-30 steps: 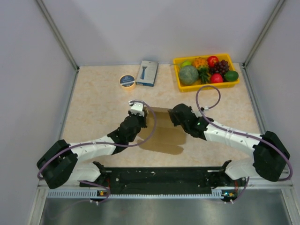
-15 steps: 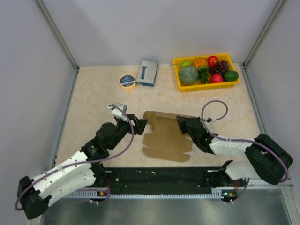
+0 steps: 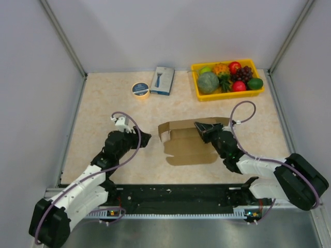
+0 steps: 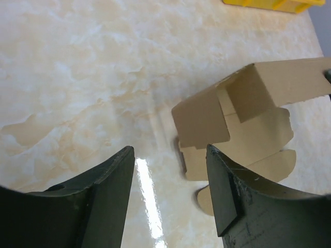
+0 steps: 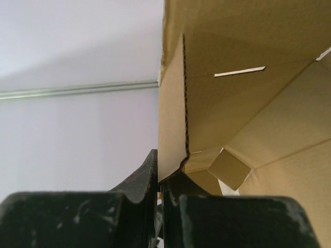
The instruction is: Fold the paper box
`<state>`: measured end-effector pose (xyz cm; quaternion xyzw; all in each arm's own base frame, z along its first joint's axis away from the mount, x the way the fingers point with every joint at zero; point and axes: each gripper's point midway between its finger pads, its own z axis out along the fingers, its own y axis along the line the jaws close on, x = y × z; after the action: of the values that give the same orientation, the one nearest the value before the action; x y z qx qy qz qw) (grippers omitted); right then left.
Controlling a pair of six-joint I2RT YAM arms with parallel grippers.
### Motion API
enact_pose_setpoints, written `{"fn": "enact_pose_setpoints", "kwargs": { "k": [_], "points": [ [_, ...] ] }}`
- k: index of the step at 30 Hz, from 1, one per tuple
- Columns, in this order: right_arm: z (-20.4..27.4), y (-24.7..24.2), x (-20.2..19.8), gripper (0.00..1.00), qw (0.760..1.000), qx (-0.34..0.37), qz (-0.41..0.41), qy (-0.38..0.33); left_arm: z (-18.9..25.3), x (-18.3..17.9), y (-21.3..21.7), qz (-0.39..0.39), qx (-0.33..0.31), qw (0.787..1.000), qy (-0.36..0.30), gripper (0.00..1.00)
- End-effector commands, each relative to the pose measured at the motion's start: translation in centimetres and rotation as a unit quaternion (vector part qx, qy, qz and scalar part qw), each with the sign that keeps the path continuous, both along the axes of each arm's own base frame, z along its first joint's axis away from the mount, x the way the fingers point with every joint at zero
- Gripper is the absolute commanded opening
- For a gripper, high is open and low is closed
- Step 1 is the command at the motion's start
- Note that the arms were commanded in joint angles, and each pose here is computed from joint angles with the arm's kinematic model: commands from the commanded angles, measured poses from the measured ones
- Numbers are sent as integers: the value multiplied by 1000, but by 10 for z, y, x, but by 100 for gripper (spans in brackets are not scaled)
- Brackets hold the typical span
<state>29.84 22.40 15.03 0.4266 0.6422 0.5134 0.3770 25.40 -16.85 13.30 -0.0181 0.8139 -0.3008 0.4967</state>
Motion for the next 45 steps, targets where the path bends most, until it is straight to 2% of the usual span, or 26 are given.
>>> {"fn": "enact_pose_setpoints", "kwargs": {
  "k": [1, 8, 11, 16, 17, 18, 21, 24, 25, 29, 34, 38, 40, 45],
  "points": [
    [29, -9, 4, 0, 994, -31, 11, -103, 23, 7, -3, -20, -53, 998, -32, 62],
    [9, -10, -3, 0, 991, -16, 49, -121, 7, 17, -7, -38, -31, 998, -27, 57],
    [-6, -11, -5, 0, 993, -27, 59, -102, 2, 19, -14, -56, -33, 998, -21, 57],
    [-24, -22, -2, 0, 995, -51, 52, -70, -1, 19, -36, -130, -22, 991, -11, 66],
    [-21, -19, 2, 0, 995, -51, 57, -67, -5, 24, -39, -136, -12, 991, -4, 66],
    [-37, -19, 3, 0, 995, -72, 65, -36, -6, 26, -40, -140, -9, 990, -1, 62],
    [-28, -15, 17, 0, 993, -84, 71, -33, -14, 34, -42, -145, 10, 989, 4, 59],
    [-27, -17, 27, 0, 992, -102, 69, -14, -17, 42, -41, -143, 29, 989, -4, 59],
    [-37, -20, 26, 0, 991, -114, 68, 13, -14, 45, -42, -147, 33, 988, -15, 62],
    [-33, -29, 36, 0, 990, -123, 54, 31, -17, 49, -58, -193, 25, 981, -9, 65],
    [-34, -36, 38, 0, 992, -113, 47, 31, -22, 45, -72, -235, 4, 972, -12, 59],
    [-40, -37, 37, 0, 993, -104, 47, 31, -33, 45, -81, -263, 2, 965, -8, 65],
    [-45, -34, 35, 0, 993, -97, 60, 35, -32, 43, -85, -283, -2, 959, -29, 71],
    [-43, -32, 36, 0, 993, -89, 67, 26, -33, 52, -88, -301, 21, 951, -64, 70]
  ]
}}
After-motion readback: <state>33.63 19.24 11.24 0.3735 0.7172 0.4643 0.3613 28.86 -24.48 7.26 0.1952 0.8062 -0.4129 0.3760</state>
